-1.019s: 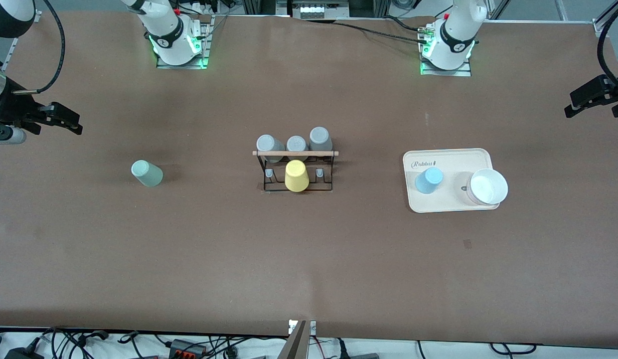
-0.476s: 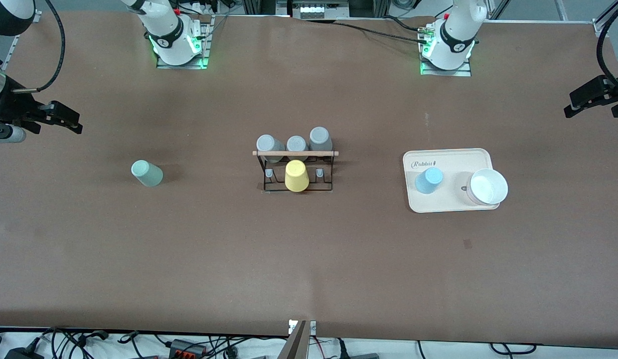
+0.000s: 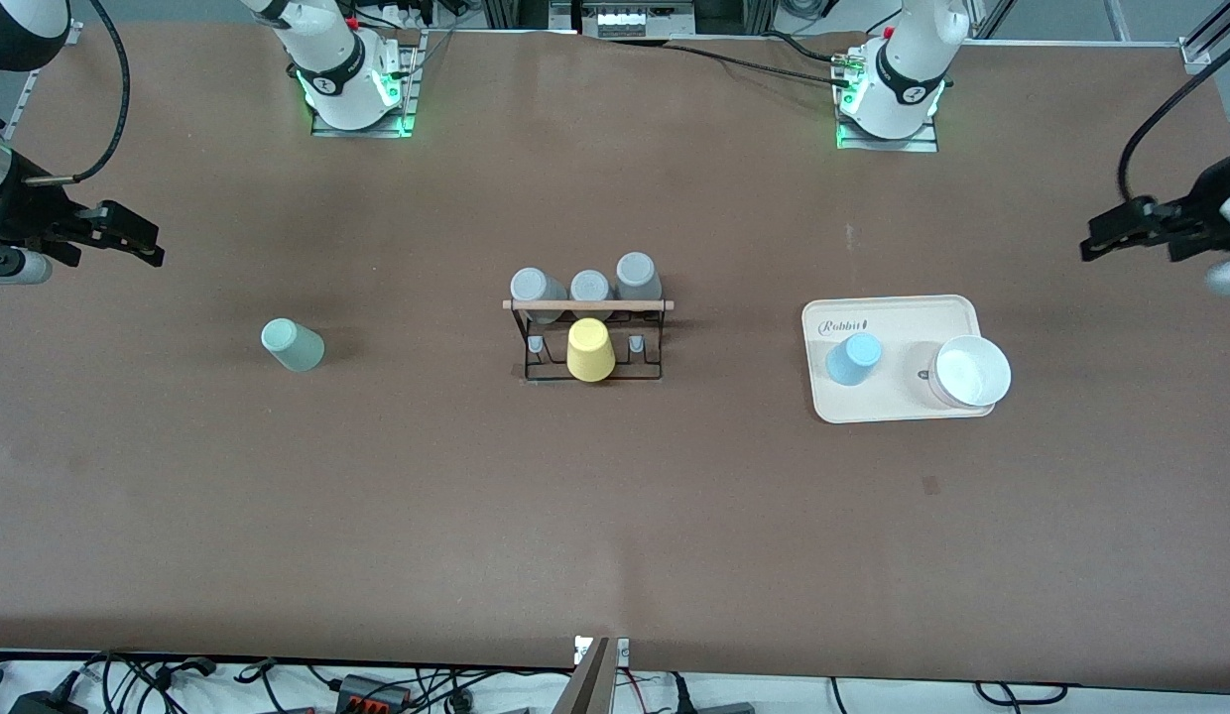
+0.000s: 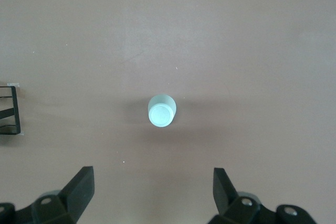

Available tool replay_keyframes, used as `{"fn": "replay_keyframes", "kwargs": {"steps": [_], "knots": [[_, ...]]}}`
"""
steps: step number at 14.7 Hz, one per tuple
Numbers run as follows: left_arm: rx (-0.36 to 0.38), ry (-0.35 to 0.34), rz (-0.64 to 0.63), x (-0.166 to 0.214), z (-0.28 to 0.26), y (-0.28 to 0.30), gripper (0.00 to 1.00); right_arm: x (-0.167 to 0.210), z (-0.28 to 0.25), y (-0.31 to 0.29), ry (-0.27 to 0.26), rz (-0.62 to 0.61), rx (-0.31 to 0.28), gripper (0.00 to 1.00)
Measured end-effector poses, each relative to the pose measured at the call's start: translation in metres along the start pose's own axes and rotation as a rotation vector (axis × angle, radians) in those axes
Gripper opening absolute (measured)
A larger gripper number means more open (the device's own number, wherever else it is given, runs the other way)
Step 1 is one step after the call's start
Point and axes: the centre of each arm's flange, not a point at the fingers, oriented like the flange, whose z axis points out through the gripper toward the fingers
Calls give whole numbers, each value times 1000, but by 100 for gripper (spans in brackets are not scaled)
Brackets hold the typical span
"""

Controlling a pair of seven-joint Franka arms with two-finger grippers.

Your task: Hang scattered cups on rack with three cups

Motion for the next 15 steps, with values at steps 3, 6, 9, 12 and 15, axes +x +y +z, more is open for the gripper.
{"fn": "replay_keyframes", "kwargs": {"steps": [3,6,9,12,15], "knots": [[1,-62,29,22,40,18,100,0,-1,0,2,1,0,100],[3,-80,15,33,81,37,100,0,-1,0,2,1,0,100],[-3,-63,-33,40,129,65,100,0,-1,0,2,1,0,100],[-15,-51,-97,43,175,94,100,0,-1,0,2,1,0,100],[-26,-36,-142,49,226,118,100,0,-2,0,2,0,0,100]]}}
